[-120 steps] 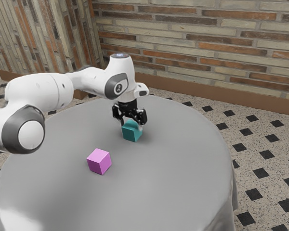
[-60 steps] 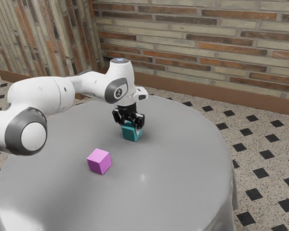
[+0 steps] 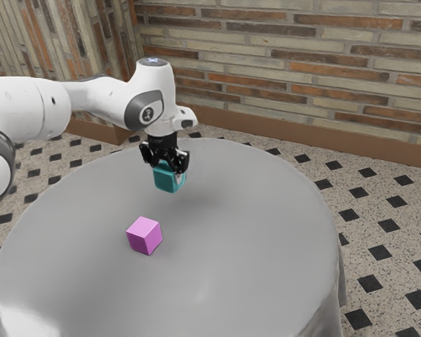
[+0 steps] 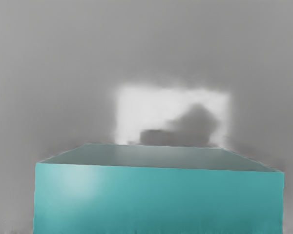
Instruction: Pick up the blue block with one arm, and put the blue block on the pink block with one arm
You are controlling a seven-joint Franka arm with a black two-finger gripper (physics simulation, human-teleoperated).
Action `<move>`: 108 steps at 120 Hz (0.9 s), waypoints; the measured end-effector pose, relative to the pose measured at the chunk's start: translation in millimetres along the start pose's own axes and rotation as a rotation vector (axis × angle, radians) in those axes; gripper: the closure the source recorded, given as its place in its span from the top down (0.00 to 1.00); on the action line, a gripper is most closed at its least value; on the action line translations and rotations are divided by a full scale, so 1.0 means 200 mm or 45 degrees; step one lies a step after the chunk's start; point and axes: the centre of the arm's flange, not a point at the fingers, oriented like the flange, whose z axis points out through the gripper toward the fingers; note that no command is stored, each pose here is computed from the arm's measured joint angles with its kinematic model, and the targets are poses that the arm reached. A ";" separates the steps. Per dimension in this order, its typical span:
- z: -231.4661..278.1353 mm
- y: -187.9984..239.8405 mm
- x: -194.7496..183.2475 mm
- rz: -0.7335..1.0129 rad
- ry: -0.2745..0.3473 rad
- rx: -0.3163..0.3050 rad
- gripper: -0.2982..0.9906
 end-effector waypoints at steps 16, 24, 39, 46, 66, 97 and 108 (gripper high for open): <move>-0.03 -0.01 -0.29 -0.035 0.012 0.002 0.52; -0.04 -0.01 -0.39 -0.059 0.018 -0.001 0.52; -0.02 -0.02 -0.52 -0.103 0.022 -0.007 0.52; 0.00 -0.02 -0.56 -0.121 0.018 -0.010 0.52; 0.02 -0.05 -0.58 -0.168 0.029 -0.020 0.55; 0.01 -0.04 -0.57 -0.174 0.049 -0.033 0.70; -0.10 -0.05 -0.51 -0.181 0.098 -0.039 0.72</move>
